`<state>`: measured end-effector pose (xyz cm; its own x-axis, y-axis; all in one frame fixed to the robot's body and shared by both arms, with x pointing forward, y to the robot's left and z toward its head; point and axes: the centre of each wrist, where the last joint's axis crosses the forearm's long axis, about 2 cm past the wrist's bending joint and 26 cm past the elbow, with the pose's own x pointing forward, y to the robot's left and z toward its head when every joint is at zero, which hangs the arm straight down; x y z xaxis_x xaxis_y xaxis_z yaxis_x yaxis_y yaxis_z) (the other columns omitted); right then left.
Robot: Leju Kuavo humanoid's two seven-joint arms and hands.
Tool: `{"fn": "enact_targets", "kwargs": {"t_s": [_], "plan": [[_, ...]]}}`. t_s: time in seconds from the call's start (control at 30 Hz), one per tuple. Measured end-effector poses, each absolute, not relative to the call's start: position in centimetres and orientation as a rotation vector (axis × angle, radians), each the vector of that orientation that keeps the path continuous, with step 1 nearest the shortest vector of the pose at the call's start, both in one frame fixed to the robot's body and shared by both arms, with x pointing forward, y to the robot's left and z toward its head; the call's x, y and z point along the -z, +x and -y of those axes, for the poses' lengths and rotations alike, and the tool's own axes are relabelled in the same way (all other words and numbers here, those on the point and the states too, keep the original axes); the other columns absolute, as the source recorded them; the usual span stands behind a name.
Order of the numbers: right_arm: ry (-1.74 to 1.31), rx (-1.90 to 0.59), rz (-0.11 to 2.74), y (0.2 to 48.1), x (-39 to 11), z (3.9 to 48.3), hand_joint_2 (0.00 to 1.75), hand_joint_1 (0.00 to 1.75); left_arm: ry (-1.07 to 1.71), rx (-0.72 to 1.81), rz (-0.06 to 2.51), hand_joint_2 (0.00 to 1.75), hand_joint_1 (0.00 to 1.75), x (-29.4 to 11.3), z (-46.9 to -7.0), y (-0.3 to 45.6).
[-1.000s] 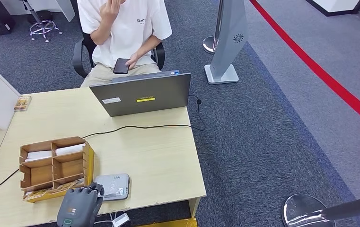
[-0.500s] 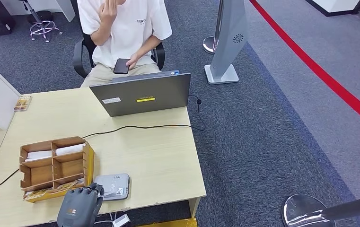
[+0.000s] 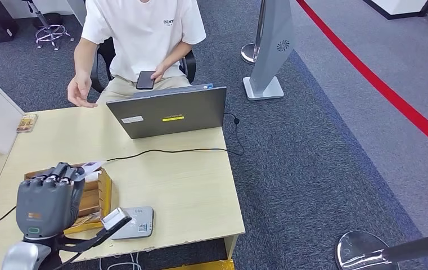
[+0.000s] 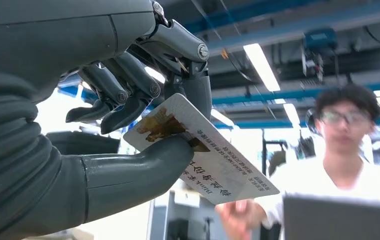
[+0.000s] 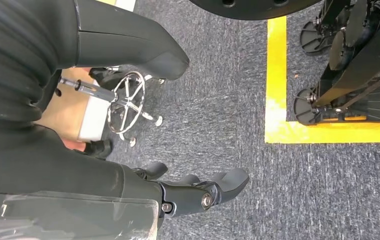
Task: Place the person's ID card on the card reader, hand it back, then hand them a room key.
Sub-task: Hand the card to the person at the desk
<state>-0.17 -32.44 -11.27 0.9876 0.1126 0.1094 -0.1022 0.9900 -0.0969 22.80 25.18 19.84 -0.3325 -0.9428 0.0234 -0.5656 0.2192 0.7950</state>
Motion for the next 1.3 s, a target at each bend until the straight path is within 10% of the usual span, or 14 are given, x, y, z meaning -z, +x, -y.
{"fn": "enact_targets", "kwargs": {"t_s": [1.1,1.23,1.3], "plan": [[-0.088,-0.173,0.092,0.1,11.3,32.4,1.75,0.0,1.711,0.849,1.866,1.75,1.75,-23.8,-30.0,28.3],[-0.093,-0.17,0.082,0.1,11.3,32.4,1.75,0.0,1.708,0.854,1.867,1.75,0.0,-23.9,-30.0,28.3],[-0.095,-0.169,0.081,0.1,11.3,32.4,1.75,0.0,1.698,0.856,1.87,1.75,0.0,-23.9,-30.0,28.4]]}}
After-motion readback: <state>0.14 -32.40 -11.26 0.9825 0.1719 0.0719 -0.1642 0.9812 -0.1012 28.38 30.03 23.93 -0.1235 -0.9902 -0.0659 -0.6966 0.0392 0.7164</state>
